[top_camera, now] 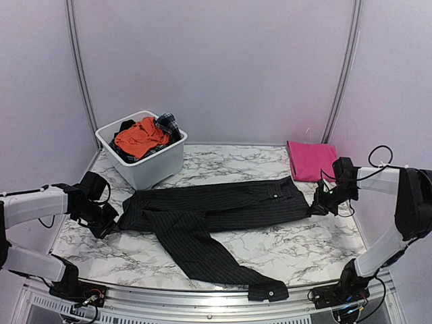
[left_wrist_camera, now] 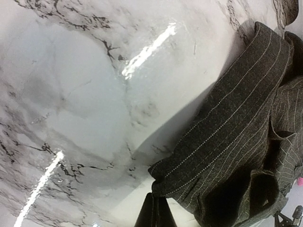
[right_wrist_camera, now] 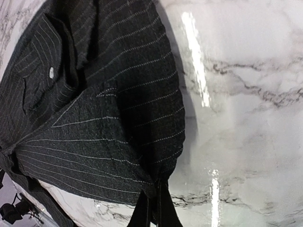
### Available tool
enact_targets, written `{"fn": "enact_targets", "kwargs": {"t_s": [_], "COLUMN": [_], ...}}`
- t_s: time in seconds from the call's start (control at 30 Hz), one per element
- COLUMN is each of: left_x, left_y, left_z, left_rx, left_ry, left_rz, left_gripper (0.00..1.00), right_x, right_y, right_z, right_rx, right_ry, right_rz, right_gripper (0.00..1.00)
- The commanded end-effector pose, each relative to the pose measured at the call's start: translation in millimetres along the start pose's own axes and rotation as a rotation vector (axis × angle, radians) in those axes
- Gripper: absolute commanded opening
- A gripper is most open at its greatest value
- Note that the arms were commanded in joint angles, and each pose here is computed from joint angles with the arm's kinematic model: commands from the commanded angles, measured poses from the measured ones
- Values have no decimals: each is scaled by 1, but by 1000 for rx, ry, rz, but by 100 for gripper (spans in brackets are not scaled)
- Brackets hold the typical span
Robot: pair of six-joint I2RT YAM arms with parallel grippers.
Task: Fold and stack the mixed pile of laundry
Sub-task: Fold the 1/3-folded shirt at the center of the board, then pick up the rectangle-folded shirt from the center of the board.
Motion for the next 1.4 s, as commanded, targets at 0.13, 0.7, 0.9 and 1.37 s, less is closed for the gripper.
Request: {"fn": "enact_targets", "kwargs": {"t_s": [0.13, 0.7, 0.9, 1.37], "left_x": [-12, 13, 29, 13], "left_y": [-11, -83, -99, -123], "left_z": [-26, -44, -42, -69], "left_rx": [3, 202, 191, 228], "left_ry": [-49, -9, -15, -142], "left_rz": [134, 327, 450, 512], "left_gripper": [61, 89, 87, 99], "right_x": [6, 106, 180, 255], "right_y": [-14, 127, 115, 75], "right_z": [-7, -50, -50, -11], "right_rx": [94, -263, -199, 24], "right_ry": [-6, 205, 369, 518], "right_rz": [3, -382, -440, -673], "right_gripper": [54, 64, 76, 80]}}
Point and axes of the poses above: each gripper's point midway between its finger pads, its own z axis out along the fingers, its own y axis along the line the jaws close on, x = y × z, the point moved 5 cm from there along -z, back along the fingers, and after that the axes turned 4 degrees about z, right-handed, at the moved point
